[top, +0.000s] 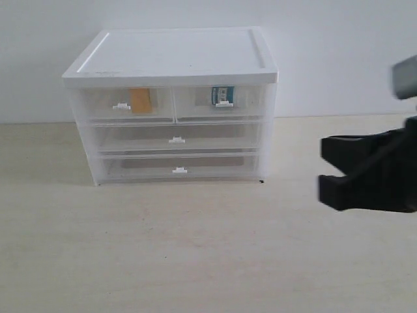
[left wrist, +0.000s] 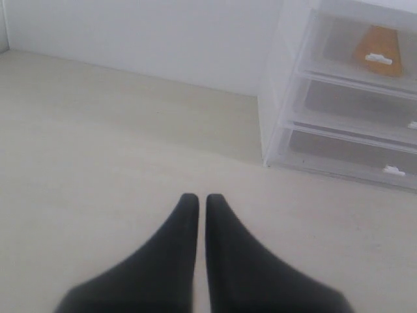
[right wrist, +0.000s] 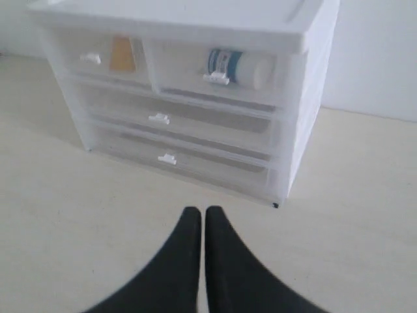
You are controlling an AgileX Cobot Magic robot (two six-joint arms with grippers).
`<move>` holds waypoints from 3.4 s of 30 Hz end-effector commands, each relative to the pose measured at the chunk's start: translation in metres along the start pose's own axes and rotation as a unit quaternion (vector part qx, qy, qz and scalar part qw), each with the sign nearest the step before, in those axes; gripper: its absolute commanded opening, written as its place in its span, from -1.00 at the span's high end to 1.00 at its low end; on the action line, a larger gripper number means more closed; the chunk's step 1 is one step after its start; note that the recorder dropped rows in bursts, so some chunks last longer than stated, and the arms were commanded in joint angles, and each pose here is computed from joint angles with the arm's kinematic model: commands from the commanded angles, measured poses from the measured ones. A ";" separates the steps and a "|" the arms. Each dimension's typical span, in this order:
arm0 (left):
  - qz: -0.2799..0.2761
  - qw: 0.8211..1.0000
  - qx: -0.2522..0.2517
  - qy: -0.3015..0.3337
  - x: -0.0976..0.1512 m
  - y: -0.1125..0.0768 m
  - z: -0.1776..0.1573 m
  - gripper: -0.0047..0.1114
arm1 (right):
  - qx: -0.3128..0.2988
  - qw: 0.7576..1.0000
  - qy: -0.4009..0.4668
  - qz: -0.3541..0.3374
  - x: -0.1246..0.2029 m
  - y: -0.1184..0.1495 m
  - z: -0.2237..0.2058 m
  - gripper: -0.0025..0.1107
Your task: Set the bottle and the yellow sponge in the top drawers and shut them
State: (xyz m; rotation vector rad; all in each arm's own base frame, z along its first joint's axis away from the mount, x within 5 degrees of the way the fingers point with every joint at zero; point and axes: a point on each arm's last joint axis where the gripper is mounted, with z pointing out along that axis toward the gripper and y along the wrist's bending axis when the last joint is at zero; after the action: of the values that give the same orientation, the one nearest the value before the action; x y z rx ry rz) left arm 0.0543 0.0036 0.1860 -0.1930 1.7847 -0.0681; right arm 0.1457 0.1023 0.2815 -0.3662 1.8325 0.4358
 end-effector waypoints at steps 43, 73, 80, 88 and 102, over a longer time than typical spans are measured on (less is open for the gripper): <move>0.001 1.000 0.001 0.000 0.001 0.000 0.000 0.85 | -0.010 0.979 -0.150 0.141 0.092 -0.034 -0.101 0.96; 0.001 1.000 0.001 0.000 0.001 0.000 0.000 0.85 | 0.112 0.994 -0.016 -0.005 0.125 -0.049 -0.094 0.96; 0.001 1.000 0.001 0.000 0.001 0.000 0.000 0.85 | 0.112 0.994 -0.016 -0.005 0.125 -0.049 -0.094 0.96; 0.001 1.000 0.001 0.000 0.001 0.000 0.000 0.85 | 0.112 0.994 -0.017 -0.004 0.125 -0.049 -0.094 0.96; 0.001 1.000 0.001 0.000 0.001 0.000 0.000 0.85 | 0.112 0.994 -0.017 -0.004 0.125 -0.049 -0.094 0.96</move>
State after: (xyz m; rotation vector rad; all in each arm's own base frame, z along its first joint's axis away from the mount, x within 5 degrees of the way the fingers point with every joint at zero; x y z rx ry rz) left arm 0.0543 0.0036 0.1860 -0.1930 1.7847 -0.0681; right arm 0.0526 0.0118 0.1813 -0.2086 1.8319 0.2327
